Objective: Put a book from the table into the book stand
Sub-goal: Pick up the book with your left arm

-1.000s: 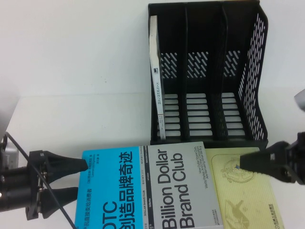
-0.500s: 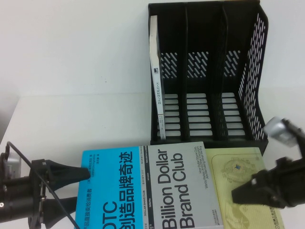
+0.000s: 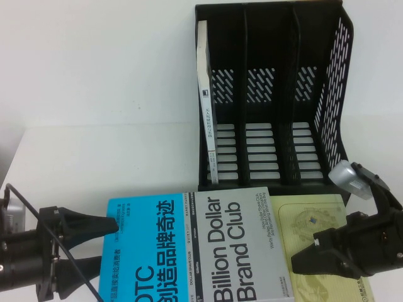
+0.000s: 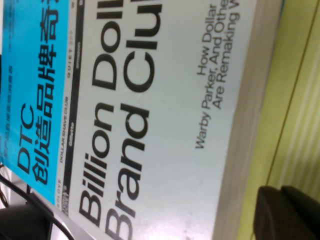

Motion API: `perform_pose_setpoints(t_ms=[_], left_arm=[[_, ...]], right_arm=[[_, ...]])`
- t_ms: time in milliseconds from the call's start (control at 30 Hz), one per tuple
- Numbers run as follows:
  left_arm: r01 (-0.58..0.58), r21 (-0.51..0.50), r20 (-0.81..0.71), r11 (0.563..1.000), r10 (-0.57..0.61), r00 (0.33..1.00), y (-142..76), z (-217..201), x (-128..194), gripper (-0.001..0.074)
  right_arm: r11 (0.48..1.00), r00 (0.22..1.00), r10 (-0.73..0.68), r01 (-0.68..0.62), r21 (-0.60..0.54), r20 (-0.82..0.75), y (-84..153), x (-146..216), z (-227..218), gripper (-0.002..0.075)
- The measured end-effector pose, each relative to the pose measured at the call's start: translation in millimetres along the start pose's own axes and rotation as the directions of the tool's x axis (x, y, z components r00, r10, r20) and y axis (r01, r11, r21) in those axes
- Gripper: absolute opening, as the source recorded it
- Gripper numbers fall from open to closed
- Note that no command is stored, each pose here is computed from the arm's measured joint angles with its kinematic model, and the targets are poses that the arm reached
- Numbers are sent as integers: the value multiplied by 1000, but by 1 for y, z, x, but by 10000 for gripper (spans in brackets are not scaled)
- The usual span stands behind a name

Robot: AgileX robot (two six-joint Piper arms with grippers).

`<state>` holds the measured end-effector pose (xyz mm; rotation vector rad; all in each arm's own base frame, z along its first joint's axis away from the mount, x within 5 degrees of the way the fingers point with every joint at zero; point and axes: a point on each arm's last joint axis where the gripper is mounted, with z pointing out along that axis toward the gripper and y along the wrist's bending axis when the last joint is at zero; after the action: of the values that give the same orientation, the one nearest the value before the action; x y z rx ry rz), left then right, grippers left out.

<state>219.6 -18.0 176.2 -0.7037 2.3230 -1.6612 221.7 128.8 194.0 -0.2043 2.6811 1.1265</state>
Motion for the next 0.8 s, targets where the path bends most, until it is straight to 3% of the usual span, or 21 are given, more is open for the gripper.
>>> perform_pose_setpoints(t_ms=[300, 800], left_arm=[[-88, -5, -113, 996, 87, 990, -6, 22, 17, 599], [-163, -1, -130, 987, 162, 978, -7, 27, 20, 594]], right_arm=[[1000, 1000, 14, -14, -7, 4, 0, -1, 1, -3], [998, 999, -26, 27, -54, 23, 12, 1, 13, -3]])
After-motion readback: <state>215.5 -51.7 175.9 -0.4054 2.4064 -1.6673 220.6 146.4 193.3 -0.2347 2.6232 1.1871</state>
